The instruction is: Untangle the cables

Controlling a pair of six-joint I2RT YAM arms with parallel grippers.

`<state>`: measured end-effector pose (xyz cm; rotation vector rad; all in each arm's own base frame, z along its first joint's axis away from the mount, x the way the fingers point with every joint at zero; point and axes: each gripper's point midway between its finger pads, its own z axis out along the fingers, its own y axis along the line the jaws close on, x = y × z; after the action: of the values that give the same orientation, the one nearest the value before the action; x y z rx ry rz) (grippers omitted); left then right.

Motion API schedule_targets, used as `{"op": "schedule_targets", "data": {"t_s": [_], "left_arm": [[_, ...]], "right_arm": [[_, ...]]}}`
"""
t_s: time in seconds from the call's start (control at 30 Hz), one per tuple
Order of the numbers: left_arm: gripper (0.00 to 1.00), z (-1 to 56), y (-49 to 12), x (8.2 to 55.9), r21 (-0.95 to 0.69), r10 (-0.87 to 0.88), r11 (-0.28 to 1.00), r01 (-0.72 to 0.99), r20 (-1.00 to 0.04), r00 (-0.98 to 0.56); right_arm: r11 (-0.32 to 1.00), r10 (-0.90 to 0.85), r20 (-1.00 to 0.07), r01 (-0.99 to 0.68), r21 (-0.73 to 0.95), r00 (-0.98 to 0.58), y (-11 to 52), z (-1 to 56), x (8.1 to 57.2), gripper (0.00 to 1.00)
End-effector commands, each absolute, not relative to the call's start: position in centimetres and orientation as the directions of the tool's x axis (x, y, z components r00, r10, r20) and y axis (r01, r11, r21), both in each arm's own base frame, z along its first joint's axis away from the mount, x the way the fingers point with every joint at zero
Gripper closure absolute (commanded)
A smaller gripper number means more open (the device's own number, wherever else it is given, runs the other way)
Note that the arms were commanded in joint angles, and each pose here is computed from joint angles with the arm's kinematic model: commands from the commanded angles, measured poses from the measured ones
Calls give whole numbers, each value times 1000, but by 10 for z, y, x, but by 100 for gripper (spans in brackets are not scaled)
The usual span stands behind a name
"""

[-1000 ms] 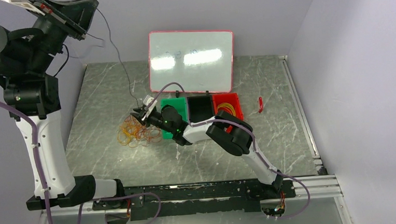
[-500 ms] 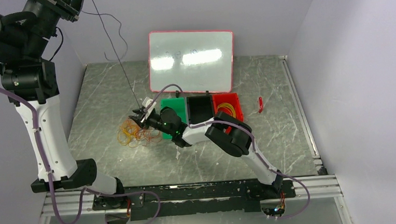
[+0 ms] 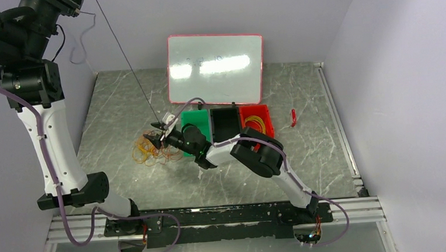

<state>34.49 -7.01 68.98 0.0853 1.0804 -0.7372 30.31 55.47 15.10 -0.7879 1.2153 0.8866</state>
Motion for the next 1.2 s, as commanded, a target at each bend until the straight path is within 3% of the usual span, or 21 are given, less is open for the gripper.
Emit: {"op": "schedule_targets", "data": {"t_s": [0.0,0.37,0.57,0.87,1.17], "left_arm": [[93,743,-63,298,-164,-501,784,598,-736,455],[93,690,-55,299,-203,-433,842,499,-807,401],[93,656,-36,303,-241,-379,899,365,-846,374],[93,621,-22,314,-254,-335,930,267,-885,324],[93,595,7,335,-264,-280,960,95,-917,283]], "right_arm": [[451,39,-997,-891,-46,71,547,110,293,42],[502,164,-955,-854,-135,247,530,235,295,27],[482,241,-935,-868,-118,261,517,284,285,18],[435,228,-935,-887,-153,273,493,297,262,12],[427,313,-924,-902,-71,221,431,312,226,10]]}}
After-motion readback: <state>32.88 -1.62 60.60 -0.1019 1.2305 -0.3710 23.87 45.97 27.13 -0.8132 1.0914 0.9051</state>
